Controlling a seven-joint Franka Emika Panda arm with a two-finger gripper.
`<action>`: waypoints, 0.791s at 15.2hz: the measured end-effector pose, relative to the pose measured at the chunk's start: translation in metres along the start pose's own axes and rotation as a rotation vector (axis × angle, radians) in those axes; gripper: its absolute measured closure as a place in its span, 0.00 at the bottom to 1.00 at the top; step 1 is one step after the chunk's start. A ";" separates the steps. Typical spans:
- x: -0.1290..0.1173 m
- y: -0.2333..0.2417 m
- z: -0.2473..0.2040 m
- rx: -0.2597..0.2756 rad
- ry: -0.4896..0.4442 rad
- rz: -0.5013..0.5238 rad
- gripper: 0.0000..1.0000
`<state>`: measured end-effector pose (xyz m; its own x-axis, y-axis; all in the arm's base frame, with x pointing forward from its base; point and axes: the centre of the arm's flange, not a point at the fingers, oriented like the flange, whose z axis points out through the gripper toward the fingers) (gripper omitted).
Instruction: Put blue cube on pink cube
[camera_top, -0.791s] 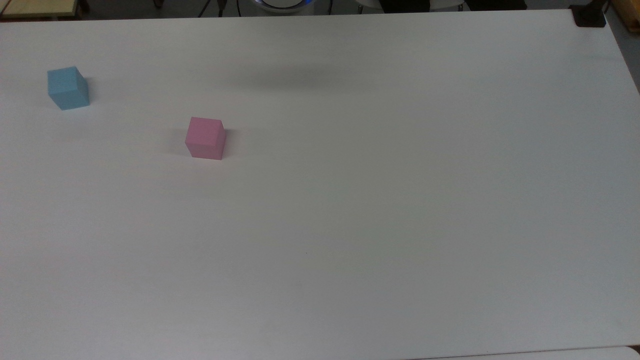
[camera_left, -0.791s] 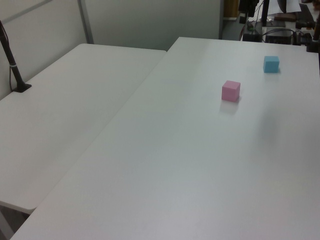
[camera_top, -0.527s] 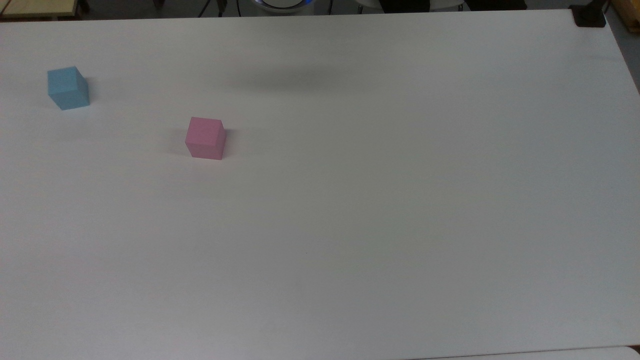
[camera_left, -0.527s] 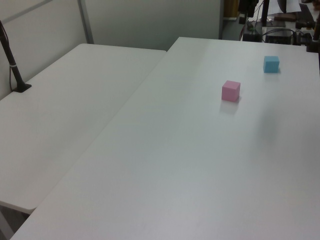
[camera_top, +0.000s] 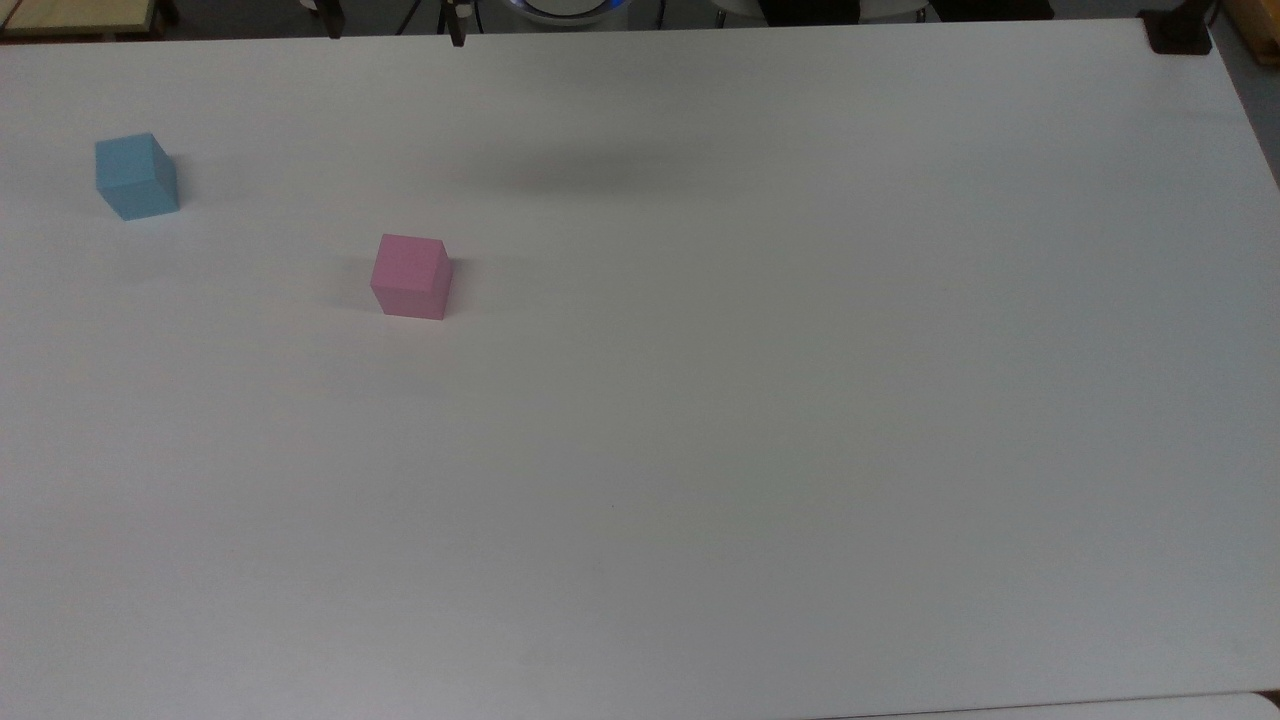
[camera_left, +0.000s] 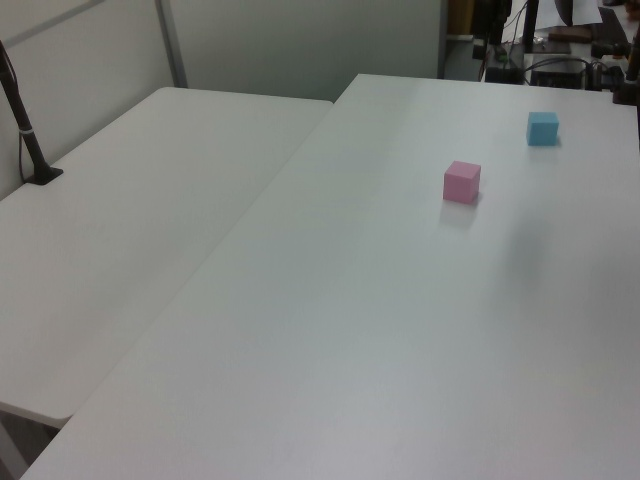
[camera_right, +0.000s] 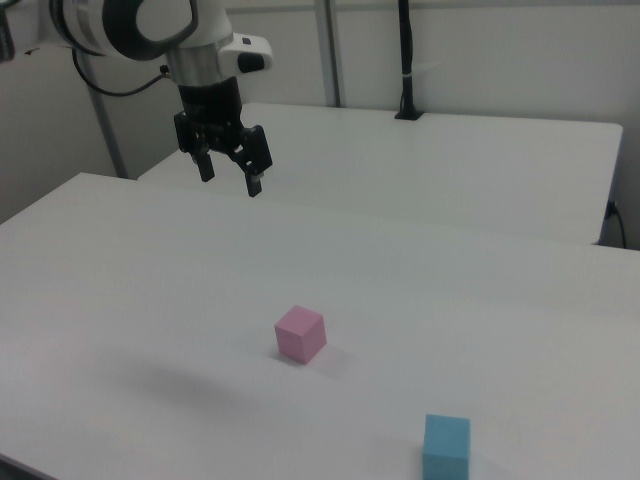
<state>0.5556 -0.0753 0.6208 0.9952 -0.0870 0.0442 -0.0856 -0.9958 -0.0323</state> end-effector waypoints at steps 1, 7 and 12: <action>0.001 0.000 0.002 0.000 -0.004 0.000 0.00; 0.002 0.000 0.004 0.000 -0.006 0.000 0.00; 0.002 -0.002 0.004 0.000 -0.007 -0.004 0.00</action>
<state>0.5582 -0.0730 0.6170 0.9959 -0.0825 0.0376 -0.0813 -0.9962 -0.0324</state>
